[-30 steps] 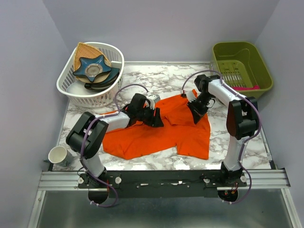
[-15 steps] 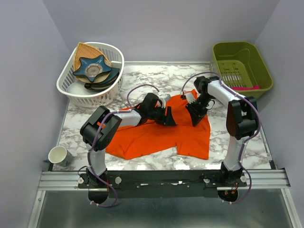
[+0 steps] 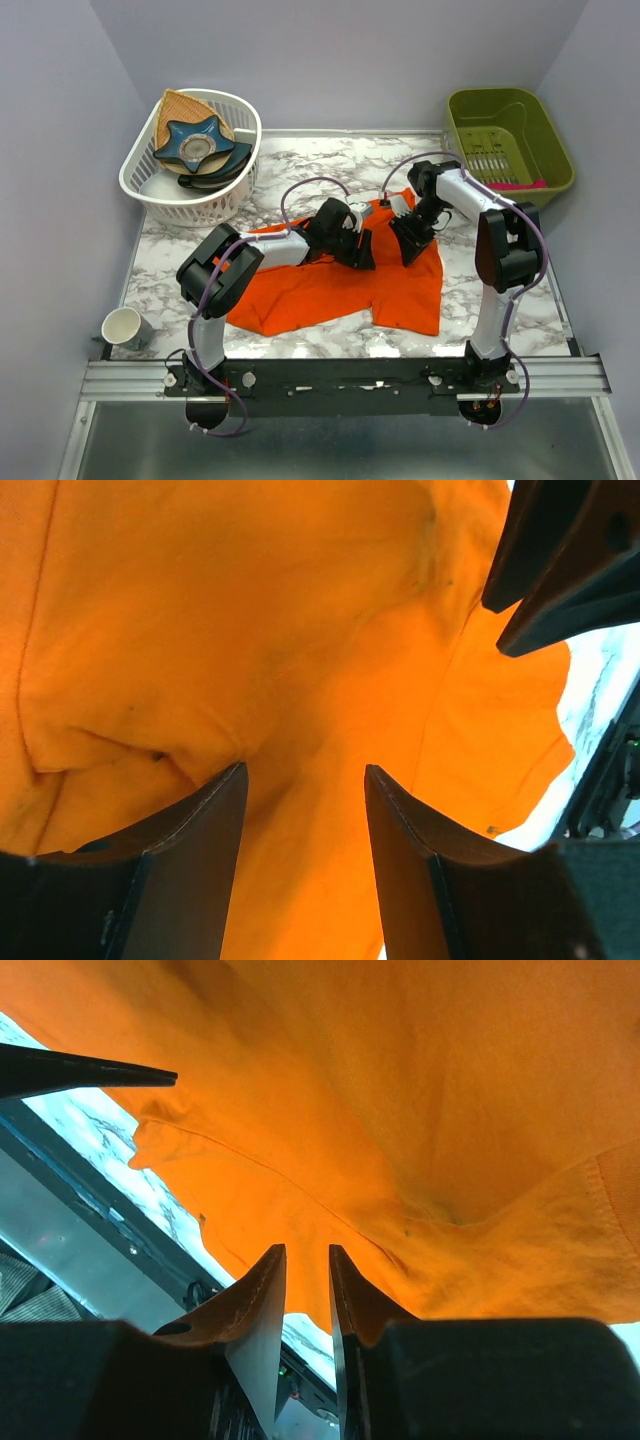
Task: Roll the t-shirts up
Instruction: Fold the T-shirt at the center of the board.
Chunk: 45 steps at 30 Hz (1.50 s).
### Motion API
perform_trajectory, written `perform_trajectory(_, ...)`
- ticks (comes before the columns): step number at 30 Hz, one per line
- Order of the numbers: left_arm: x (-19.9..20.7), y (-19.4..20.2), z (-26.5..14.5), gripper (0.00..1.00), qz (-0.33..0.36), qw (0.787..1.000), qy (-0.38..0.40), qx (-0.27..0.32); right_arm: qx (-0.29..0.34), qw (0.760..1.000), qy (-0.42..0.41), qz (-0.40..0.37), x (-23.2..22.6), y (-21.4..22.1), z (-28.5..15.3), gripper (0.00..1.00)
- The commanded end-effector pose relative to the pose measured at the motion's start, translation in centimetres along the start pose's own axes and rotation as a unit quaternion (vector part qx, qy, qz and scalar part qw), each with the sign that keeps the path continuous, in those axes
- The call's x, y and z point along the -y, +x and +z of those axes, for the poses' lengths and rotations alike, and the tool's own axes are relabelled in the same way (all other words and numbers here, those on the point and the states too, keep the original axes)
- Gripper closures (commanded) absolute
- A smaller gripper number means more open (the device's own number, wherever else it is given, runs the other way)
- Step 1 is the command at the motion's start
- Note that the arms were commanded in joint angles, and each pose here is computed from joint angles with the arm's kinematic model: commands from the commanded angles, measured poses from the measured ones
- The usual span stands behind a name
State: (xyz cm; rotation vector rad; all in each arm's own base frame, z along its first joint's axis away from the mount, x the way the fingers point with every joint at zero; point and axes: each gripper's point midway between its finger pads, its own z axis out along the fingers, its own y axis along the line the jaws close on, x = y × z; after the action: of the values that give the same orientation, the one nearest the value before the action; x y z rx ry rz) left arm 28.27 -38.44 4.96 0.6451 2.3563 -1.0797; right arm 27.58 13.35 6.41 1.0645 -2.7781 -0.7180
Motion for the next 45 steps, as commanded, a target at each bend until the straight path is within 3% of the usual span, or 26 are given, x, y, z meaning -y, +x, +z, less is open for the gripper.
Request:
perform_trajectory(1, -1.4, 0.1, 0.2, 0.41, 0.020, 0.999, -0.031, -0.003, 0.019, 1.000, -0.008, 0.004, -0.3, -1.0, -0.5, 0.68)
perform_trajectory(11, -1.6, -1.3, -0.7, 0.41, 0.081, 0.995, -0.058, 0.001, 0.019, 1.000, -0.004, 0.007, 0.0, -1.0, -0.1, 0.68)
perform_trajectory(22, -0.7, -2.8, -2.4, 0.41, 0.102, 0.993, -0.065, 0.015, 0.012, 0.999, 0.044, -0.011, 2.9, -2.0, 0.8, 0.69)
perform_trajectory(26, -0.4, -2.7, -3.5, 0.41, 0.073, 0.996, -0.051, 0.023, 0.013, 0.999, 0.049, -0.014, 3.3, -2.5, 0.4, 0.69)
perform_trajectory(31, -0.9, -1.5, -2.6, 0.41, -0.012, 0.999, -0.025, 0.016, 0.000, 0.999, 0.042, -0.004, 3.2, -1.9, 0.8, 0.69)
perform_trajectory(36, -1.3, -1.4, -1.5, 0.48, -0.026, 0.999, -0.024, 0.006, -0.007, 0.999, 0.040, -0.004, 2.8, -1.1, 0.8, 0.69)
perform_trajectory(45, -1.3, -1.0, -0.3, 0.48, -0.036, 0.999, -0.003, -0.001, -0.026, 0.999, 0.019, 0.010, 2.3, -0.1, 1.5, 0.68)
